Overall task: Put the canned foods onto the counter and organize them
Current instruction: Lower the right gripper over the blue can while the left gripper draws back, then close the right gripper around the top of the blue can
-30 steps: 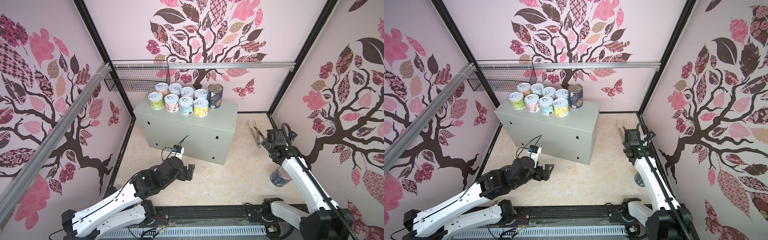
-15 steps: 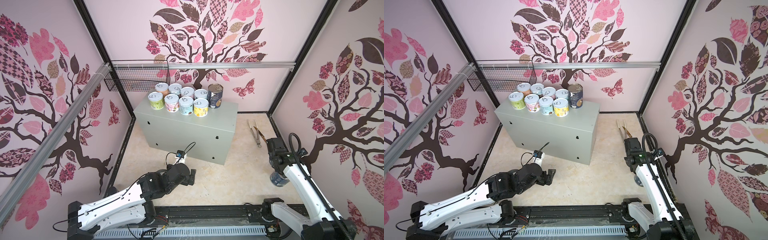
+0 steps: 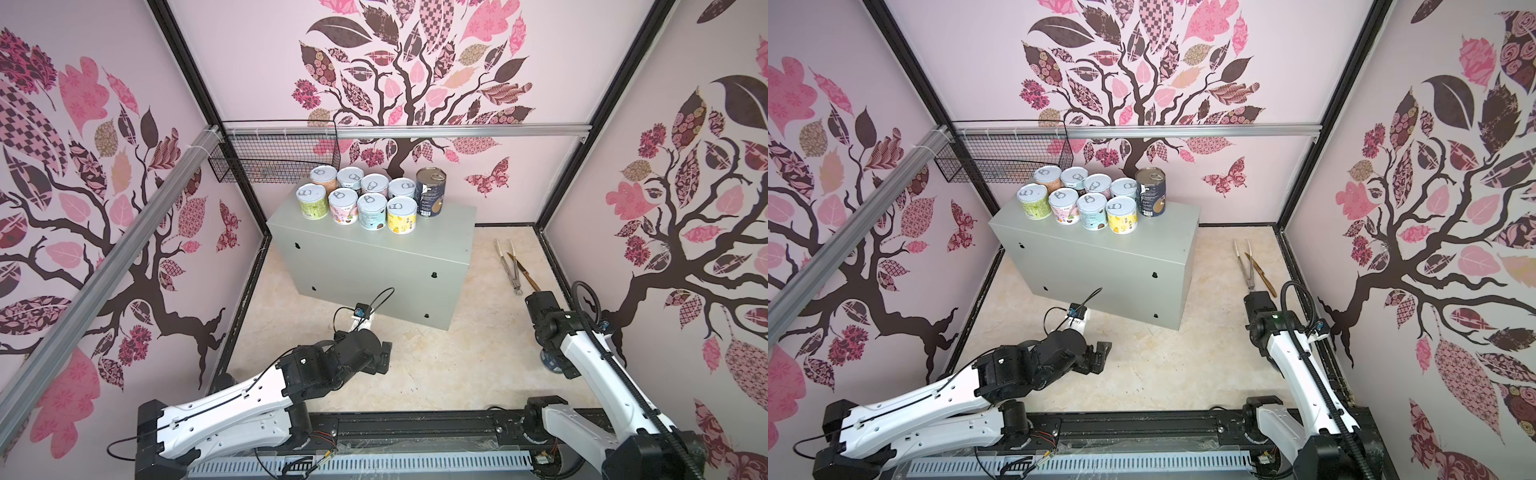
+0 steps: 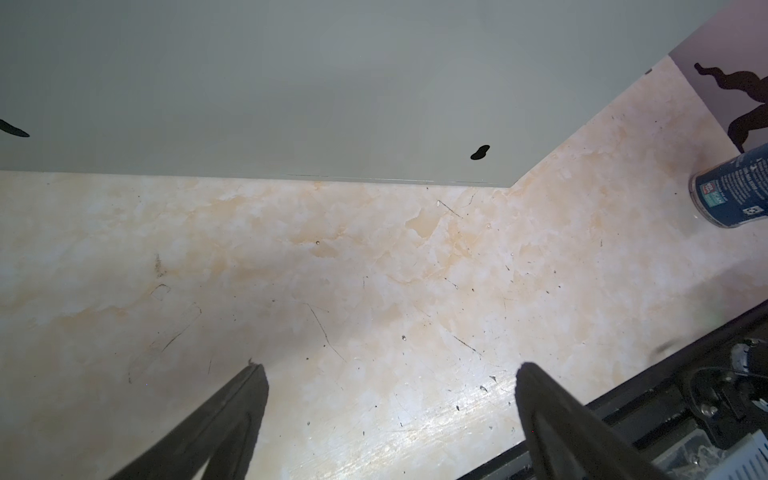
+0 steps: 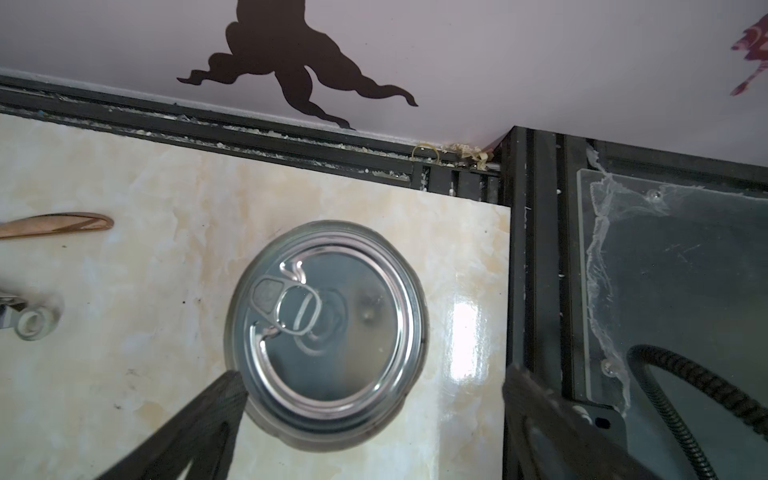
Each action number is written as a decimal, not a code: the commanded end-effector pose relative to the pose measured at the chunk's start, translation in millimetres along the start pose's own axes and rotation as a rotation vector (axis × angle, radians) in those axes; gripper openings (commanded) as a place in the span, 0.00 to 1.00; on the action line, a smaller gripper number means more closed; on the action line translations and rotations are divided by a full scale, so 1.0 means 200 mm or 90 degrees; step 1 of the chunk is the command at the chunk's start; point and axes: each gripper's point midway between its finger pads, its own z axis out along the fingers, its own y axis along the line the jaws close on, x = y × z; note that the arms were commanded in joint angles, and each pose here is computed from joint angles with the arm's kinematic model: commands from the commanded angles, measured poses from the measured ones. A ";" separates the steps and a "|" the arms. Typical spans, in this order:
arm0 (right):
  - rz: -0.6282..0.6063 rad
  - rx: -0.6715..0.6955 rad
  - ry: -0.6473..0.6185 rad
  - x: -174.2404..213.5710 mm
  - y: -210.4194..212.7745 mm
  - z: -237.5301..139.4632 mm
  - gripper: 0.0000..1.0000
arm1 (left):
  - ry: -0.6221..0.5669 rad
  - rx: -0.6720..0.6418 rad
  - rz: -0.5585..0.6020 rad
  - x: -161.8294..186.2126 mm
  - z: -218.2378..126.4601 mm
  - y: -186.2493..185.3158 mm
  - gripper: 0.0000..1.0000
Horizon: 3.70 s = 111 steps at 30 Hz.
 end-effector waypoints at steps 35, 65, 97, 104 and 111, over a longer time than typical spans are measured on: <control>-0.059 -0.027 -0.067 -0.03 0.13 0.10 1.00 | 0.019 -0.043 0.036 0.05 0.07 -0.02 0.97; -0.030 -0.015 -0.082 -0.12 0.08 0.04 1.00 | 0.019 -0.045 0.056 0.04 0.09 -0.05 0.97; -0.059 0.023 -0.071 0.03 0.07 0.23 1.00 | 0.026 -0.051 0.053 0.07 0.12 -0.04 0.97; -0.048 0.028 -0.070 0.03 0.07 0.26 0.99 | 0.029 -0.055 0.056 0.09 0.15 -0.04 0.98; -0.017 0.004 -0.077 0.02 0.08 0.26 0.83 | 0.027 -0.051 0.062 0.07 0.16 -0.06 0.98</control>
